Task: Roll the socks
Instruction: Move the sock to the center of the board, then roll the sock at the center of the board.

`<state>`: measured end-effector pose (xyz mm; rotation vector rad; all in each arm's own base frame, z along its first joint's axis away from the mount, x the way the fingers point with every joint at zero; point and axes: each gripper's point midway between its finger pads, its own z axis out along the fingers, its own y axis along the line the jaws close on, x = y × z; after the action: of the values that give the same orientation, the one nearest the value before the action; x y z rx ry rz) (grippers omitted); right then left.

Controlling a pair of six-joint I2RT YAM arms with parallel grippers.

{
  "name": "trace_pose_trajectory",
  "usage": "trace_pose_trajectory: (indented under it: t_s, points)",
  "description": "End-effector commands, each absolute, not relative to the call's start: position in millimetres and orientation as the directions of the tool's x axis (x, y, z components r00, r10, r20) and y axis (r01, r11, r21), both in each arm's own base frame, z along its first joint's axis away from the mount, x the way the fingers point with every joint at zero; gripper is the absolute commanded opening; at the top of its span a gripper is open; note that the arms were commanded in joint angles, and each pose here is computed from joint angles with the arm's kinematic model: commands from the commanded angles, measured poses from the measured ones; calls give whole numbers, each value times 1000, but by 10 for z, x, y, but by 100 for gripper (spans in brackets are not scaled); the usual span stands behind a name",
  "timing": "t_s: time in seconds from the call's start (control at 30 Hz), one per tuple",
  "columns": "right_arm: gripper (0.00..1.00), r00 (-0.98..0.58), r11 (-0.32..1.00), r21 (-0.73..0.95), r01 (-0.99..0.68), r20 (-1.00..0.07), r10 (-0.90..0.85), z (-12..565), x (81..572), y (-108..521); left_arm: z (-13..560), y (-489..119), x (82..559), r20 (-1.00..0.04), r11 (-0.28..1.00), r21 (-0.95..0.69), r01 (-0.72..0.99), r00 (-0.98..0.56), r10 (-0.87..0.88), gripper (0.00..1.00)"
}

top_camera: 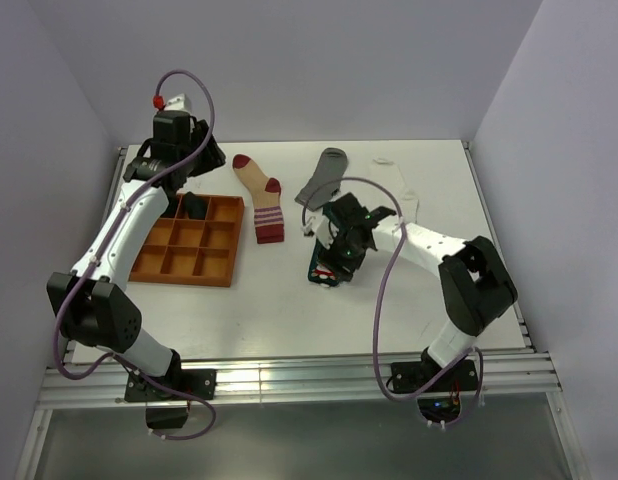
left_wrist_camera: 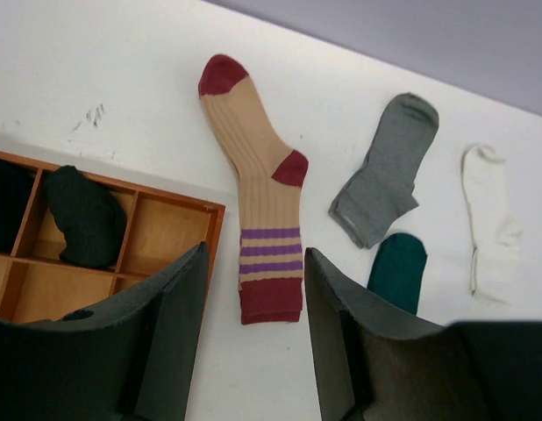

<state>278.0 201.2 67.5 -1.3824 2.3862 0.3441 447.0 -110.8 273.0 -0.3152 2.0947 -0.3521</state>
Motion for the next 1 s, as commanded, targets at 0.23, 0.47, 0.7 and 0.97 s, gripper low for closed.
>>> trace_pose_trajectory:
  t_s: [0.23,0.47,0.7,0.97]
  points:
    - [64,-287,382,-94,-920,-503,-815,559,2609,2324,3304,-1027,4501,-822,906,-418,-67,-397,-409,53]
    - [64,-262,376,-163,-912,-475,-840,507,2646,2353,3239,-1039,4492,-820,909,-413,-58,-410,-399,52]
    - [65,-236,331,-152,-931,-438,-868,377,2532,2390,3190,-1056,4497,-818,912,-408,-50,-424,-389,52]
    - [58,-230,310,-149,-939,-398,-888,192,2528,2361,3032,-1124,4520,-804,903,-429,-36,-440,-400,51]
